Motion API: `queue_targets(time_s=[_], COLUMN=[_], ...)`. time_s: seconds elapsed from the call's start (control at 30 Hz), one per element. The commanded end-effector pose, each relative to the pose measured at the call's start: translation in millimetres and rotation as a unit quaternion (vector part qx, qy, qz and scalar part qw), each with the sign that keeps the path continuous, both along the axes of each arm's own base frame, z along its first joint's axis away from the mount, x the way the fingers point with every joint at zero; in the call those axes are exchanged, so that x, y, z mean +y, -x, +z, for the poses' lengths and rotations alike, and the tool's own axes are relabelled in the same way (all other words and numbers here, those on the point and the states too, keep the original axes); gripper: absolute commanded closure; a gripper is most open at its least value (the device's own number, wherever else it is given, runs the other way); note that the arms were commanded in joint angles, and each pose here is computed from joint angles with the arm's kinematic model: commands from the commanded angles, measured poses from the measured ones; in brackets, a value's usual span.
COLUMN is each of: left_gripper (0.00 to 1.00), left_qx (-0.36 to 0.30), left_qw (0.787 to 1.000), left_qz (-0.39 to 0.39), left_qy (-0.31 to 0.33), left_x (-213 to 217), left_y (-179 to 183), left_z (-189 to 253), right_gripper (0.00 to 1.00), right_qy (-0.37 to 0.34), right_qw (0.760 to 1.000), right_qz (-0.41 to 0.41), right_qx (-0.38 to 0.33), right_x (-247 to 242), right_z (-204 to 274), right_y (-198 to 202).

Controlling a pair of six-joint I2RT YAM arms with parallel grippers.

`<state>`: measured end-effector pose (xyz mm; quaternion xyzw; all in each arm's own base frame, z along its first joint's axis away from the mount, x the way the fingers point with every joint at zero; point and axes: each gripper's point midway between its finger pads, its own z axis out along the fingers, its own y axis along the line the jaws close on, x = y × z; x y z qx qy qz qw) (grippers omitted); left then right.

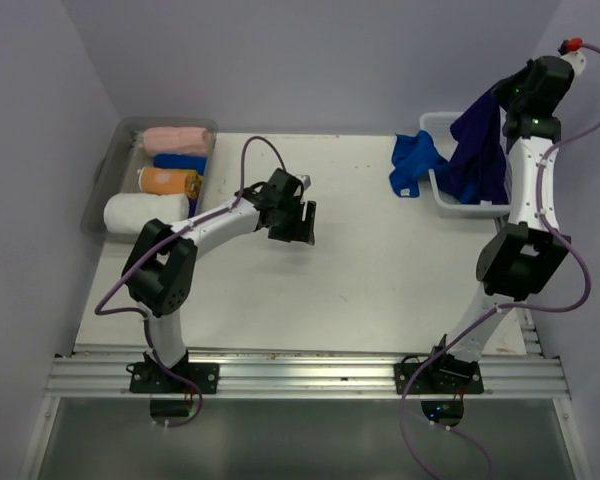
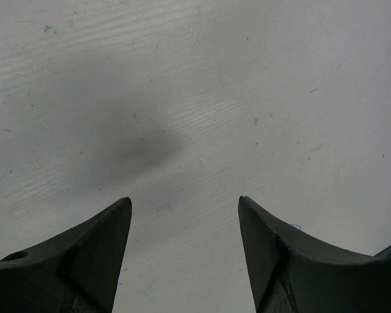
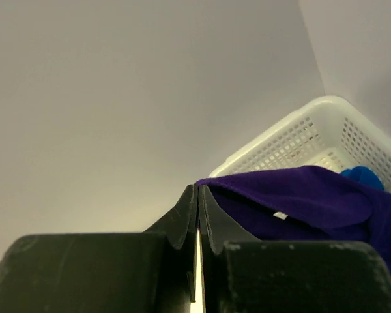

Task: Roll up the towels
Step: Grab a towel with the right arm, then move the towel to the center of the board

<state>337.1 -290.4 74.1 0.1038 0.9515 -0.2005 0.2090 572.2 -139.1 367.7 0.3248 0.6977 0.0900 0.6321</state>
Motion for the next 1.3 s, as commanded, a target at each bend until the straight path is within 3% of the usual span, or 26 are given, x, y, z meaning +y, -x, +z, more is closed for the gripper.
queue_targets(time_s=[0.0,0.13,0.23,0.5,0.73,0.87,1.0,1.1,1.17,1.27], left_gripper=[0.30,0.30,0.30,0.30,0.30,0.29,0.29,0.29,0.29,0.29], left_qx=[-0.023,-0.029,-0.030,-0.032,-0.042,-0.052,-0.058,-0.065,-0.083,-0.115], left_qw=[0.999,0.999,0.999,0.999,0.999,0.998,0.996,0.989,0.982,0.967], left_qz=[-0.015,-0.013,-0.012,-0.012,0.002,0.025,0.068,0.131,0.168,0.226], left_qy=[0.023,0.021,0.022,0.029,0.014,0.005,0.005,0.003,-0.003,-0.023], left_x=[-7.0,-3.5,-2.4,-0.1,11.4,22.0,50.6,97.4,125.9,166.6], left_y=[0.0,2.8,3.2,9.1,11.7,6.1,-4.9,-17.7,-21.9,-31.1], left_z=[13.6,17.6,20.2,23.2,30.3,43.6,61.3,80.6,98.7,124.4], right_gripper=[1.00,1.00,1.00,1.00,1.00,1.00,1.00,1.00,1.00,1.00], right_qy=[-0.035,-0.047,-0.042,0.010,0.075,0.082,0.067,0.047,0.022,-0.001], right_qw=[0.999,0.999,0.999,0.995,0.967,0.945,0.933,0.929,0.926,0.902], right_qz=[0.020,0.012,-0.002,0.000,0.124,0.218,0.287,0.334,0.368,0.430], right_qx=[0.030,0.020,-0.001,-0.100,-0.208,-0.228,-0.207,-0.151,-0.075,0.038], right_x=[11.4,19.0,21.6,56.7,144.3,197.8,239.6,275.7,312.1,380.8], right_z=[-44.5,-52.6,-33.7,81.7,206.3,226.4,202.9,144.7,69.0,-43.9], right_y=[-5.7,11.4,27.4,82.5,130.4,152.5,165.0,169.1,168.1,192.1])
